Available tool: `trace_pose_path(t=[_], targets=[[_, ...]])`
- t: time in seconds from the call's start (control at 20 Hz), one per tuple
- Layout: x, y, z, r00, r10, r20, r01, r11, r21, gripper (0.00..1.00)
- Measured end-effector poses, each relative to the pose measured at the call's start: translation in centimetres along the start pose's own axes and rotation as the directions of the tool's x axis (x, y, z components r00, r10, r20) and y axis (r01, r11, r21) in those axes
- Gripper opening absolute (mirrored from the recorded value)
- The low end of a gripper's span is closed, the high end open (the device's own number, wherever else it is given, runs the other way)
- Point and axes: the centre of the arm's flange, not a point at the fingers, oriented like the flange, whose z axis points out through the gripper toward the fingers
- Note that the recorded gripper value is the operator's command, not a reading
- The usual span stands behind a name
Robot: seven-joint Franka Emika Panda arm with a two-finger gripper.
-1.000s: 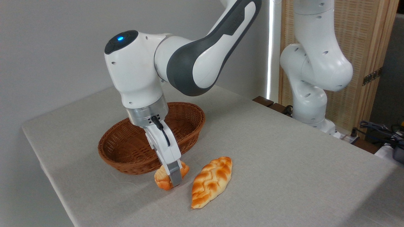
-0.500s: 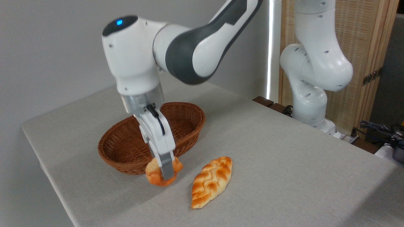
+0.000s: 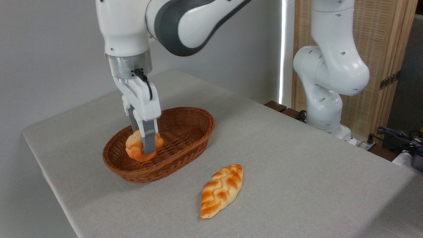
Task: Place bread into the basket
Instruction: 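Lower the bun into the basket and open the gripper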
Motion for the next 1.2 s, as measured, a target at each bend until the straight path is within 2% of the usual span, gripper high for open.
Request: trace_pose_path(t=[0.1,0.3,0.55,0.75,1.0,1.2], targets=[[1.3,1.5,0.4,1.0,0.001,-0.009,-0.002,1.0,-0.02,1.0],[3.1,3.4,1.9,0.999,-0.041,0.001,0.041,0.998,-0.052,1.0],[3.4,3.3,3.5,0.998,-0.061,0.018,0.062,0.996,-0.071,1.0],[3.4,3.2,3.5,0.997,-0.07,0.017,0.071,0.995,-0.071,1.0],[3.5,1.6,0.7,0.992,-0.123,-0.03,0.122,0.992,-0.036,1.0],[1.8,-1.3,-2.7,0.982,-0.177,-0.059,0.177,0.984,-0.005,1.0]])
